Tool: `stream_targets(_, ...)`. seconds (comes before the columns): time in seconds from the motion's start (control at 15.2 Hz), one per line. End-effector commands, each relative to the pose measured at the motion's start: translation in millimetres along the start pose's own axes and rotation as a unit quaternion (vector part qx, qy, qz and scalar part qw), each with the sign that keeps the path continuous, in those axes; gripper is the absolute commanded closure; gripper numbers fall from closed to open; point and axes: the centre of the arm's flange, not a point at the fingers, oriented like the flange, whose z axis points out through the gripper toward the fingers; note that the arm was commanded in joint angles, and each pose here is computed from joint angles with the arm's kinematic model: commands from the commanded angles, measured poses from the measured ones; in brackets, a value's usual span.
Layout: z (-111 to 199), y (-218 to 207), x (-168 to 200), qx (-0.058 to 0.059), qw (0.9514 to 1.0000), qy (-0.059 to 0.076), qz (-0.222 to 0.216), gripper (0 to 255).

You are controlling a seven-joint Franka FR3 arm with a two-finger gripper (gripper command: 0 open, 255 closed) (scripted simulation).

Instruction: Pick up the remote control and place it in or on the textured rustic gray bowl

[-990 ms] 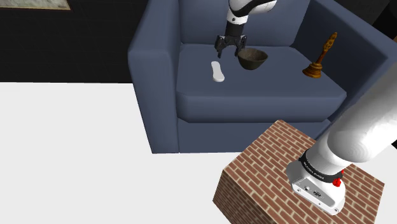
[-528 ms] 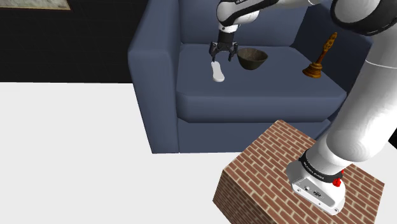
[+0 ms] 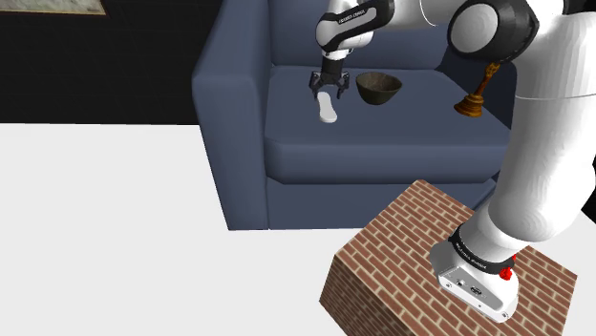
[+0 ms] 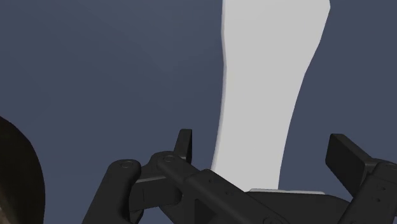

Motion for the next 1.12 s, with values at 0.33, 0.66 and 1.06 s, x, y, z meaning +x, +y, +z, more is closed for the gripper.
stream_targets(0.33,30,-1,1,0.000,1.0000,0.000,0.000,0)
stream_targets(0.66,30,-1,1,0.000,1.0000,0.000,0.000,0)
stream_targets(1.06,30,-1,1,0.000,1.0000,0.000,0.000,255)
